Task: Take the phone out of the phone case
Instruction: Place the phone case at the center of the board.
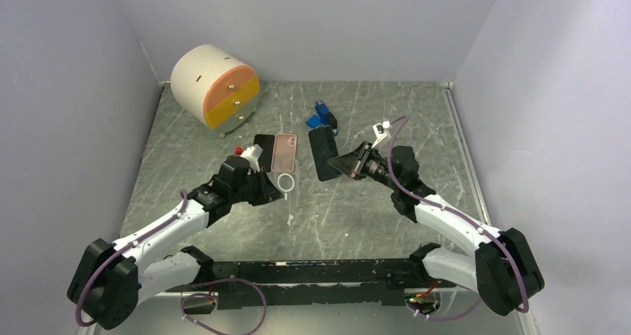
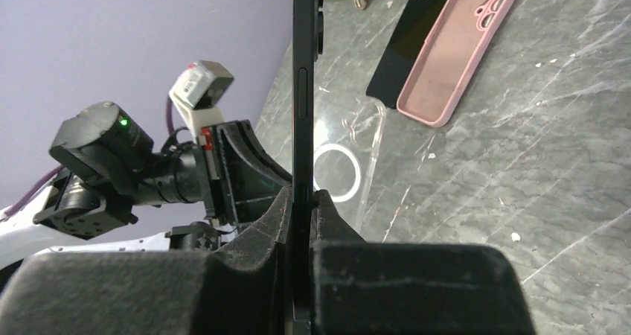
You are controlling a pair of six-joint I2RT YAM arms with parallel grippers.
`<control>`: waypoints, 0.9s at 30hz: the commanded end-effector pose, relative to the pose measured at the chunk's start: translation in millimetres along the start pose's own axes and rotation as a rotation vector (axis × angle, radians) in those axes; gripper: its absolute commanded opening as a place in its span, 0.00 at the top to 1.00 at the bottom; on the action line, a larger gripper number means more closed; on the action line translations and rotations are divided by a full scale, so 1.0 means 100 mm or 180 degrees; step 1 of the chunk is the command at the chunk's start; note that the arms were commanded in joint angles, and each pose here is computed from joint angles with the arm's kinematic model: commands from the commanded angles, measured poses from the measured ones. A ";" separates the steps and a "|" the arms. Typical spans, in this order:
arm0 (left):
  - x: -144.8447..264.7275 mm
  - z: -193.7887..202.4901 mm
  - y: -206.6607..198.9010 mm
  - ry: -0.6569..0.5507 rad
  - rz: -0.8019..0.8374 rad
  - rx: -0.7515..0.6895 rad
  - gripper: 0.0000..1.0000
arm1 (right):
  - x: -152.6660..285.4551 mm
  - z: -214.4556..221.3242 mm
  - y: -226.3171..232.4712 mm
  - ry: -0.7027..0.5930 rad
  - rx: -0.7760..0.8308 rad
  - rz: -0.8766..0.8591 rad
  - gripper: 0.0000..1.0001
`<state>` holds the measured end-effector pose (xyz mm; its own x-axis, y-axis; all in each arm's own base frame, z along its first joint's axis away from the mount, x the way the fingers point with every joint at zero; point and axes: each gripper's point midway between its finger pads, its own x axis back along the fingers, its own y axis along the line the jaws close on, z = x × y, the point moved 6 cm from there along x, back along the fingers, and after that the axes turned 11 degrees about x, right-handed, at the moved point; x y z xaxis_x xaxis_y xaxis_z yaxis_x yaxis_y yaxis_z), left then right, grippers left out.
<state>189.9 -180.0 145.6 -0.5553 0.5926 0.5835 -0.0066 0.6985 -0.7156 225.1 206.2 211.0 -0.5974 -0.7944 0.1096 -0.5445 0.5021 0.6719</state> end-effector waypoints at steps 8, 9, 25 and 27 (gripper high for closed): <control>-0.15 0.18 0.30 0.0287 -0.0129 0.0304 0.92 | 0.04 -0.16 0.09 -0.0363 0.0234 -0.0120 1.00; -0.17 0.17 0.32 0.0285 -0.0141 0.0312 0.91 | 0.04 -0.16 0.09 -0.0363 0.0247 -0.0115 1.00; -0.17 0.13 0.57 0.0205 -0.0588 0.0303 0.47 | 0.01 -0.13 0.04 -0.0340 0.0197 -0.0080 1.00; -0.14 0.10 0.61 0.0127 -0.0707 0.0251 0.45 | 0.01 -0.12 0.04 -0.0334 0.0188 -0.0096 1.00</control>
<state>185.9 -161.3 85.1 -0.4486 0.5201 0.7268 -0.1926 0.7379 -0.6468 224.1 200.7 194.1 -0.6272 -0.7648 0.1476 -0.5098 0.5463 0.6646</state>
